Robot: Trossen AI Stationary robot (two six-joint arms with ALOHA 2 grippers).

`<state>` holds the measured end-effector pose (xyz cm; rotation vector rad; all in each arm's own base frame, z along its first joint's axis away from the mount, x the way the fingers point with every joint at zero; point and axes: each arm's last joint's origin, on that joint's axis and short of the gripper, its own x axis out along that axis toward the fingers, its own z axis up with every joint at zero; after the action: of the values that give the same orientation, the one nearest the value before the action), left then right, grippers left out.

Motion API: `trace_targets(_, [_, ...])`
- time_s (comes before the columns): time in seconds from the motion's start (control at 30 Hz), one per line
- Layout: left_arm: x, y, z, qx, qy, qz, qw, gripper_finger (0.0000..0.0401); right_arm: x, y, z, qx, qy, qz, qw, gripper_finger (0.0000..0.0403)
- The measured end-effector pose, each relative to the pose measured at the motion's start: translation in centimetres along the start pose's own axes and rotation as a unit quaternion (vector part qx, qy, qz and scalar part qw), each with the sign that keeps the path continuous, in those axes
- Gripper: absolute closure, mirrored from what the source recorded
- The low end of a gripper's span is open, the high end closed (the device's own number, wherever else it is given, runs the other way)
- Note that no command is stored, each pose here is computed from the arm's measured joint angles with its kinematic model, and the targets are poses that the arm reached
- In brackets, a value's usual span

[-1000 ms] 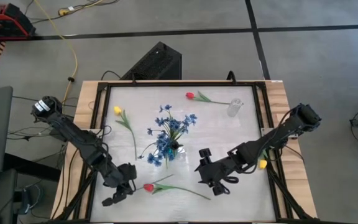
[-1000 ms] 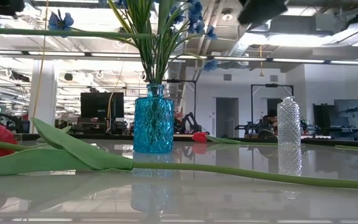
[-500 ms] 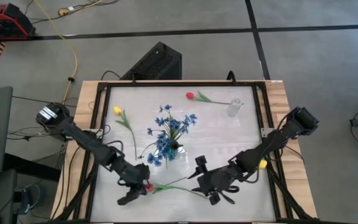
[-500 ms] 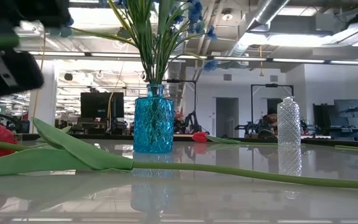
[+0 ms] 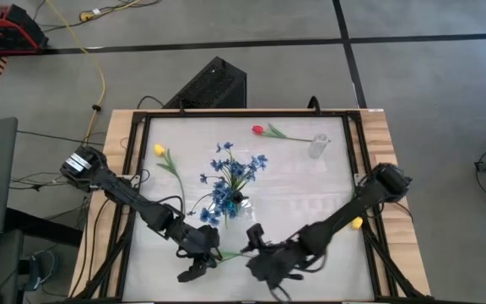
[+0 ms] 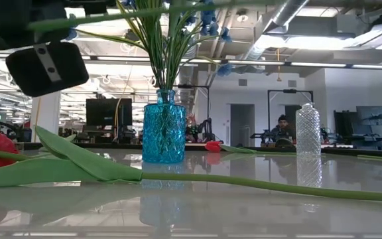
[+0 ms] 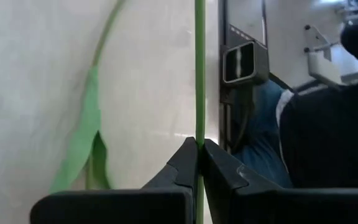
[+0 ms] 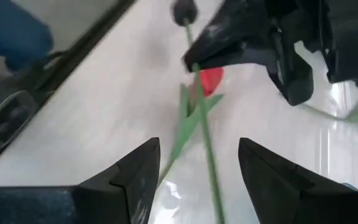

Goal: Sort flowers into vase by color
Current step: Put the black tulip into the blue vase

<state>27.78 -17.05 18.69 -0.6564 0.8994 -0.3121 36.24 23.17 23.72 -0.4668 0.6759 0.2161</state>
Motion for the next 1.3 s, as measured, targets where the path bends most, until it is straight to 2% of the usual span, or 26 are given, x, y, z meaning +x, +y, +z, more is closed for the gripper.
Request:
trace_targets(0.2, [0.0, 0.6, -0.3, -0.031, 0.004, 0.035, 0.999, 0.0399, 3.0, -0.1, 0.2, -0.003, 0.079, -0.033, 0.996, 0.0162])
trace_targets(0.33, [-0.1, 0.8, -0.4, -0.040, 0.009, 0.047, 0.998, 0.0399, 4.2, 0.3, 0.6, -0.017, 0.109, -0.037, 0.993, 0.0184])
trace_targets(0.6, [-0.1, 0.9, -0.6, -0.036, 0.015, 0.056, 0.998, 0.0399, 5.1, 0.2, 0.4, -0.034, 0.151, -0.047, 0.987, 0.0266])
trace_targets(0.9, [-0.1, 1.0, -0.6, -0.018, 0.019, 0.058, 0.998, 0.0399, 5.0, -0.3, 0.4, -0.019, 0.159, -0.051, 0.986, 0.0372])
trace_targets(1.07, [-0.1, 1.0, -0.6, 0.015, 0.018, 0.059, 0.998, 0.0392, 4.9, -0.2, 0.0, -0.008, 0.179, -0.038, 0.983, 0.0377])
trace_targets(1.3, [-0.1, 0.6, -0.4, 0.068, 0.024, 0.034, 0.997, 0.0343, 4.4, 0.6, -0.7, -0.004, 0.215, 0.002, 0.977, 0.0377])
